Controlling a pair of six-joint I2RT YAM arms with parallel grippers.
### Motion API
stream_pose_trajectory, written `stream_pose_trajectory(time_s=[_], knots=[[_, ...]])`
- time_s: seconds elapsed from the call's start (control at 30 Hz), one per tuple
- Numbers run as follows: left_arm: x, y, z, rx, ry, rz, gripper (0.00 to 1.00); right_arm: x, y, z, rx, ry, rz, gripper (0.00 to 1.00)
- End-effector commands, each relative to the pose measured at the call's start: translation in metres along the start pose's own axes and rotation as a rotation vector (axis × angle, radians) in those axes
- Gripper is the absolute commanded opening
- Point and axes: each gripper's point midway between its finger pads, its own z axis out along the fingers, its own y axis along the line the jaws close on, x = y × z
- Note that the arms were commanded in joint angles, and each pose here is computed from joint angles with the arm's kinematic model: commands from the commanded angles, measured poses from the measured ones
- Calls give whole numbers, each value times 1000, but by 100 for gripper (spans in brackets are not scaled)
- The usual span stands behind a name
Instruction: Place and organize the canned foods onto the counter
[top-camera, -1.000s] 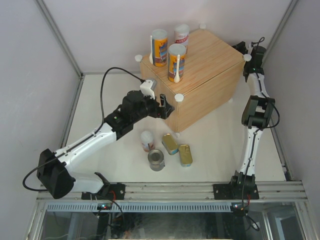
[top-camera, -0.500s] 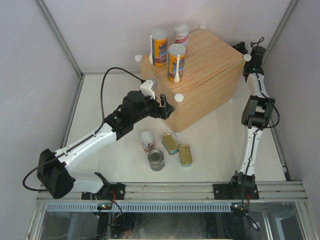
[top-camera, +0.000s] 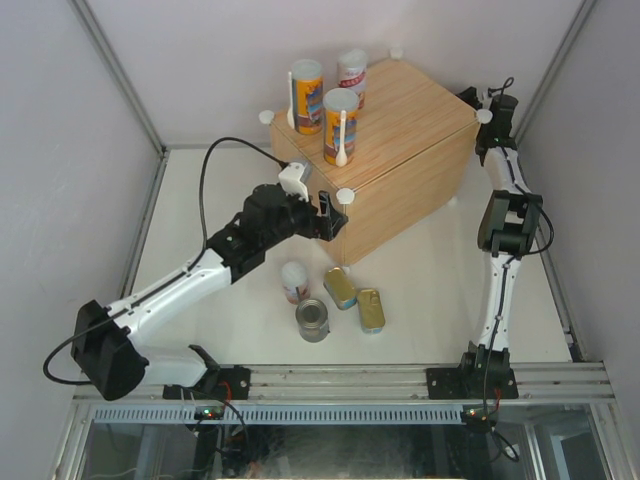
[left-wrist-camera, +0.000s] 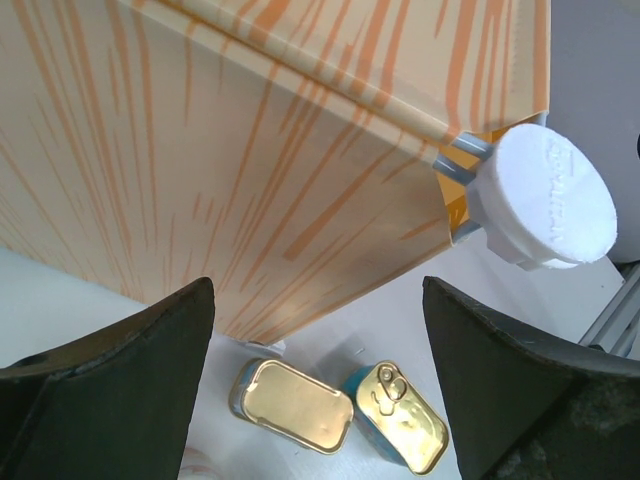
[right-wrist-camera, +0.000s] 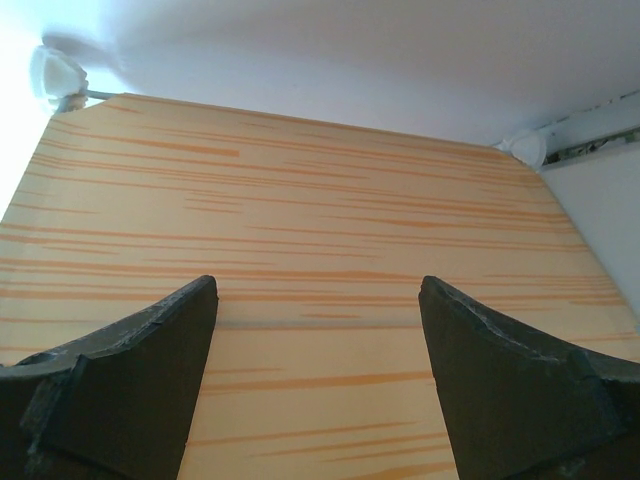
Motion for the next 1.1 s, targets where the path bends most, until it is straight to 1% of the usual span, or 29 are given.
stream_pose_trajectory(time_s=[0.0, 0.4, 0.7, 1.07], knots=[[-9, -2, -11, 7, -59, 15, 88, 70, 56, 18, -122, 185, -132, 82], [-3, 7, -24, -26, -69, 24, 89, 107, 68, 26, -136, 247, -157, 82], [1, 14, -38, -52, -82, 15, 88, 128, 74, 25, -146, 268, -168, 83], [4, 18, -49, -67, -89, 14, 89, 156, 92, 29, -172, 315, -192, 83]])
